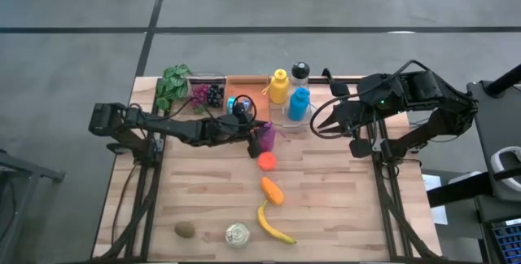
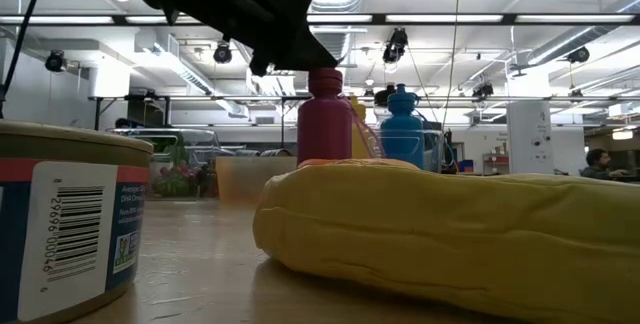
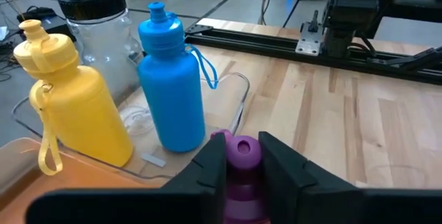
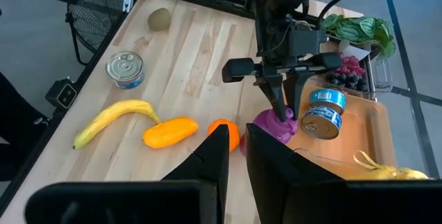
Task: Pick & Place Food Item
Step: Put the violet water bottle into the right transparent bin
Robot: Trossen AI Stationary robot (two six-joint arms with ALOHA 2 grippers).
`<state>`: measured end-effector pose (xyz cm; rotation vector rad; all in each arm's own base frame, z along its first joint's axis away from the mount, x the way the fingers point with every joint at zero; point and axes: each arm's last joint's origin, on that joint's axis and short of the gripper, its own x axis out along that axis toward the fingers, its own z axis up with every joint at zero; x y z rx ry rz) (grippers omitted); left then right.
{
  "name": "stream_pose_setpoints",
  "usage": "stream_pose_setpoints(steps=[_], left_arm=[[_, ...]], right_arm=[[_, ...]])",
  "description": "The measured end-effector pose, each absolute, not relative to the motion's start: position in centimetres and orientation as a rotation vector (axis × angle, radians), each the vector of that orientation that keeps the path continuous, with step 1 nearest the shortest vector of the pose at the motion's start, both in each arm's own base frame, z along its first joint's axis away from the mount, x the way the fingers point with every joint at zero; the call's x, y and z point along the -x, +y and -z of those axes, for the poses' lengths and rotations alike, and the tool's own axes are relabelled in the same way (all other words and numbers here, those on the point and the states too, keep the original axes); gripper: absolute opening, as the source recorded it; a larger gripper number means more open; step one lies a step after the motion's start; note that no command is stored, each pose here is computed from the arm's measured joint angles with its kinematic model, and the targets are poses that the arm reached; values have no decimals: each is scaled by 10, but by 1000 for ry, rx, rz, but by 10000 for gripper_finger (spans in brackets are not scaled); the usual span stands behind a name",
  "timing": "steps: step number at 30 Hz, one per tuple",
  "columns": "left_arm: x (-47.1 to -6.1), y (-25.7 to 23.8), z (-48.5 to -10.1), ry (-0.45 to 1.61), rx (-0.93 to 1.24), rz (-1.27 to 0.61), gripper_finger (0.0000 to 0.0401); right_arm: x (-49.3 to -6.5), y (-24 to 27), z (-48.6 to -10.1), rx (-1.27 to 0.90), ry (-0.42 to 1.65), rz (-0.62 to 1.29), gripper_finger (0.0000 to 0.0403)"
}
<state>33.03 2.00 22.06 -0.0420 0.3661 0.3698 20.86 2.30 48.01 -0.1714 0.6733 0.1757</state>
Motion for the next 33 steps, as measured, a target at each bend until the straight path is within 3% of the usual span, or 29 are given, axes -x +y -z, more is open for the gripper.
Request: stream_pose_setpoints(steps=[11, 19, 33], left_arm=[[-335, 19, -235, 384, 47, -337, 56], [-345, 19, -285, 433, 39, -315, 55], [-348, 42, -378, 305, 49, -374, 55]], right_arm=[[-209, 23, -480, 172, 674, -176, 43], [-209, 23, -480, 178, 673, -178, 43], [-209, 23, -480, 187, 672, -181, 45]])
